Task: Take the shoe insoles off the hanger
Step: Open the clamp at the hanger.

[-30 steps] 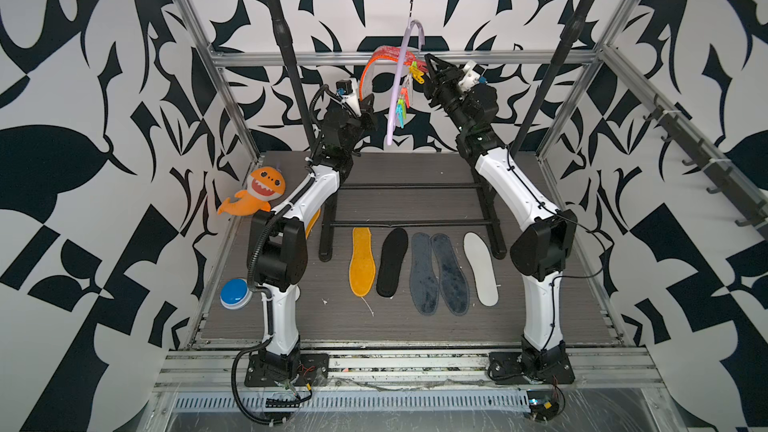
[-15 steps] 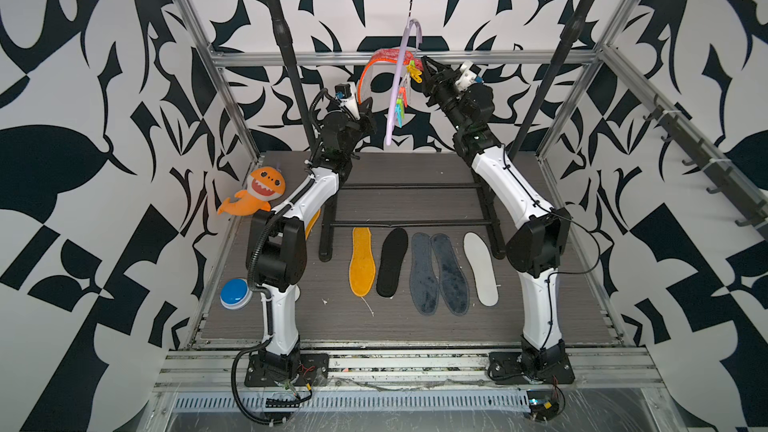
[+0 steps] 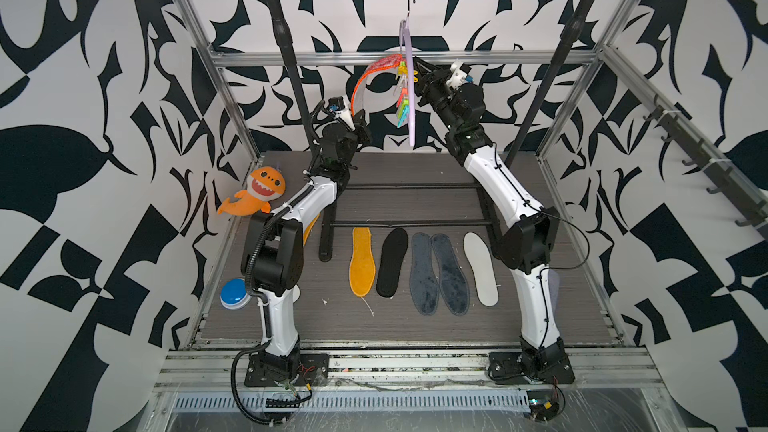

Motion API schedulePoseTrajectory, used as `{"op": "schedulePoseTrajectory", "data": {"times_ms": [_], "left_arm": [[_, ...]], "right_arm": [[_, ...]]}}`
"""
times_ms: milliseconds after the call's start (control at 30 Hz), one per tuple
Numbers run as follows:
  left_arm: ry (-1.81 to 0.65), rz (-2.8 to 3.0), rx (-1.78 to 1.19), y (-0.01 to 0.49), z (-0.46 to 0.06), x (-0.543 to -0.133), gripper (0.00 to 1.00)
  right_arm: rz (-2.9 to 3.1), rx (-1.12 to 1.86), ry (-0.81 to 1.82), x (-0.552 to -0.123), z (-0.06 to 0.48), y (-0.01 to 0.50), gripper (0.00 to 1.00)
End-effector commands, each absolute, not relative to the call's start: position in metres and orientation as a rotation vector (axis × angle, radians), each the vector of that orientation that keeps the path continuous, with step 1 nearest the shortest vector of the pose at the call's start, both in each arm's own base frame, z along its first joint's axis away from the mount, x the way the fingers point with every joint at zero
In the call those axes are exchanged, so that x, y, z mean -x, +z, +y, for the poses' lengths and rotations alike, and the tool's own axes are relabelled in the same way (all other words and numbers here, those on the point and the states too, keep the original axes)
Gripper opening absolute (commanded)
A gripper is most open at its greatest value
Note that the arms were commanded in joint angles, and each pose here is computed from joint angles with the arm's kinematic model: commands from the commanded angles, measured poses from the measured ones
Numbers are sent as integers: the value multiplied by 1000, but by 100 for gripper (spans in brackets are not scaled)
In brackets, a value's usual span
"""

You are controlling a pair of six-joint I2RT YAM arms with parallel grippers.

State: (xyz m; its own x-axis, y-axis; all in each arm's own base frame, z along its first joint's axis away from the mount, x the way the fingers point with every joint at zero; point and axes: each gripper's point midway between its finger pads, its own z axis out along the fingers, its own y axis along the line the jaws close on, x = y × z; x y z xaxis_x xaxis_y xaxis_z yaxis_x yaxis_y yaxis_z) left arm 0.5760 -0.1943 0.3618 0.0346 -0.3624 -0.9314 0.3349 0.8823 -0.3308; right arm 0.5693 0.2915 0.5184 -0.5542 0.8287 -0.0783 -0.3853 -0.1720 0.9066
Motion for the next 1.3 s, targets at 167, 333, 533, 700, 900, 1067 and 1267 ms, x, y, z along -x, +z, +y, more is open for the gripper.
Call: {"op": "schedulePoseTrajectory", "data": {"times_ms": [167, 333, 533, 700, 900, 1067, 1267], "left_arm": [[-520, 1374, 105, 386, -173, -567, 0], [-504, 1376, 133, 384, -167, -566, 0], [-480, 1380, 176, 380, -158, -566, 0], [-479, 1377, 178, 380, -157, -564, 0], [-514, 1378, 126, 383, -167, -564, 0], [-558, 1381, 69, 385, -177, -558, 0], [-610, 1396, -46, 388, -200, -541, 0]], "right_arm": [[1166, -476, 1889, -545, 294, 560, 17], [1169, -476, 1892, -546, 297, 558, 16], [1172, -473, 1899, -546, 300, 558, 14], [1178, -472, 1902, -546, 301, 558, 14], [1183, -469, 1911, -546, 303, 556, 23], [1196, -455, 1889, -543, 300, 558, 40], [1203, -457, 1829, -536, 282, 561, 58]]}}
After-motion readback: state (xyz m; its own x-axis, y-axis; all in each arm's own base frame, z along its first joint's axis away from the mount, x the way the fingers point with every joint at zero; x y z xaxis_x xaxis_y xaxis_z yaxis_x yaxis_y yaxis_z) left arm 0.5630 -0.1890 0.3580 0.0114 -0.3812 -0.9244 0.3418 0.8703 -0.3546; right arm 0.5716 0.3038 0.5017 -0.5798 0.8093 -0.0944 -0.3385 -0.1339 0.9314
